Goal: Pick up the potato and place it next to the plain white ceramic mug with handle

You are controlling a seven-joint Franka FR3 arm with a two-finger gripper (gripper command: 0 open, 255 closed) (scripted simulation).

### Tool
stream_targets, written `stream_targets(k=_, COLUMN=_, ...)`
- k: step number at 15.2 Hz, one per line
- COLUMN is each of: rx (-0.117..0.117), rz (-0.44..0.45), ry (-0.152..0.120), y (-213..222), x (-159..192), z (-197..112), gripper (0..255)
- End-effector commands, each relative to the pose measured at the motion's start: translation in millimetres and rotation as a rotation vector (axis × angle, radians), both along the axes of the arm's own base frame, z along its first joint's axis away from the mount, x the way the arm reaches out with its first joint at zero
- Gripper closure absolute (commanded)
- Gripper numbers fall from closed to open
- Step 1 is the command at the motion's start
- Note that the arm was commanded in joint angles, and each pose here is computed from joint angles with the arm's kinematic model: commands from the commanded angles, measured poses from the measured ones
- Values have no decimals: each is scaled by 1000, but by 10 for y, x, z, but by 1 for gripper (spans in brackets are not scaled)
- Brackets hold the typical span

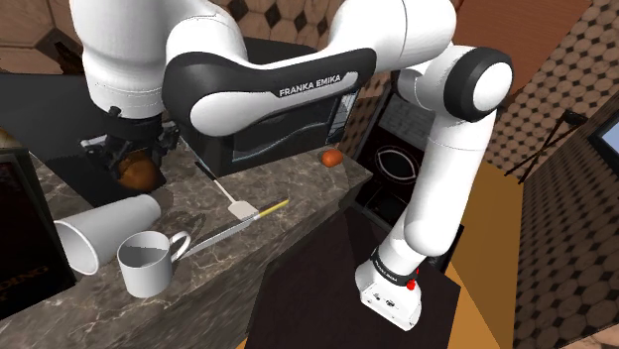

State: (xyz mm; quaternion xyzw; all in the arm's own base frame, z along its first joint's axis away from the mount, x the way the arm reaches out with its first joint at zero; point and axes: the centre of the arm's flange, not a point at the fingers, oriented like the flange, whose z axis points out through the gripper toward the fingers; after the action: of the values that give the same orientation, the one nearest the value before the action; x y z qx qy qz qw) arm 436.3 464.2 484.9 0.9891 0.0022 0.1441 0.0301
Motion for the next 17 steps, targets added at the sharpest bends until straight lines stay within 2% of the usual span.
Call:
stream_targets(k=1, rx=-1, rz=-2, ry=-1, y=49, x=15, z=-88, gripper=255)
stream_targets(k=17, rx=-1, rz=-2, ry=-1, y=49, x=15, z=-933, gripper=255)
